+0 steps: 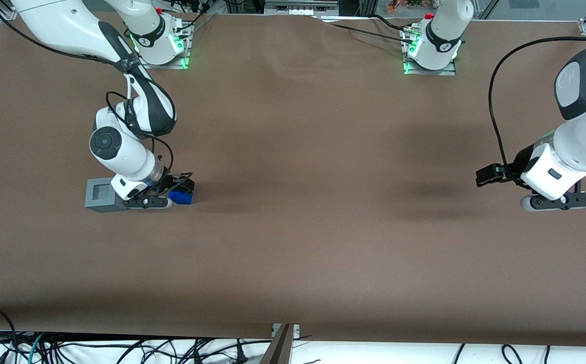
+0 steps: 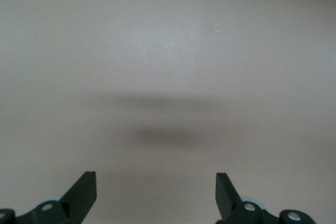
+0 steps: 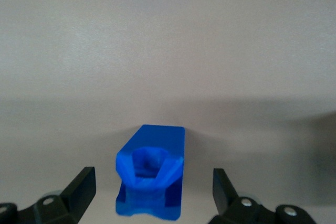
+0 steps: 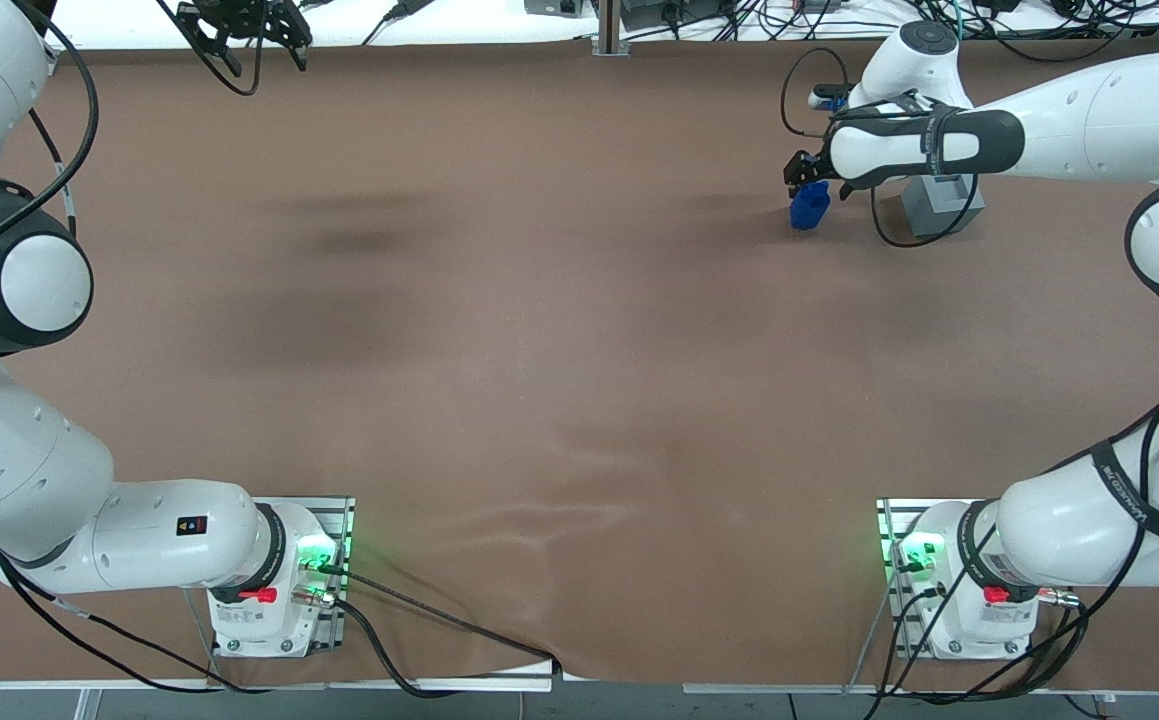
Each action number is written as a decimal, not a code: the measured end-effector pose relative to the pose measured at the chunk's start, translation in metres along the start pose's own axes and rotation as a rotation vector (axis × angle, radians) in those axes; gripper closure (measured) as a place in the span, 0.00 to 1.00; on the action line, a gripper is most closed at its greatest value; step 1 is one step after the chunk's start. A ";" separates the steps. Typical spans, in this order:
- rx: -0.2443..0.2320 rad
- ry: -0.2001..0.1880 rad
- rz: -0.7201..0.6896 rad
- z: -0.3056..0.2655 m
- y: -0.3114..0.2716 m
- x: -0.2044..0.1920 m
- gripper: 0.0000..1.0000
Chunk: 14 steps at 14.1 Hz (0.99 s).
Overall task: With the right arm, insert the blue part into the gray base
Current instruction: 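Close the right gripper on the blue block and lift it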
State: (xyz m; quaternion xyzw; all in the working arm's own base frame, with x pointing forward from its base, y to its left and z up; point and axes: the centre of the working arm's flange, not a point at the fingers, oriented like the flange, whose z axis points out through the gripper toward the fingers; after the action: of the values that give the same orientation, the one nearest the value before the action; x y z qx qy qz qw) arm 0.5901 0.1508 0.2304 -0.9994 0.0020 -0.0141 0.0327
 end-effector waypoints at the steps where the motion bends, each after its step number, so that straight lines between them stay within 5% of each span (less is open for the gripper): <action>1: -0.002 -0.001 -0.001 0.003 0.001 0.001 0.01; 11: 0.000 -0.011 -0.006 0.020 0.001 0.003 0.02; 14: 0.000 -0.013 -0.007 0.021 0.000 0.003 0.11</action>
State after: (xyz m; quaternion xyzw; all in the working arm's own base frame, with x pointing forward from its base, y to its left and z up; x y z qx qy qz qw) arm 0.5939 0.1518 0.2094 -0.9994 -0.0016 -0.0078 0.0326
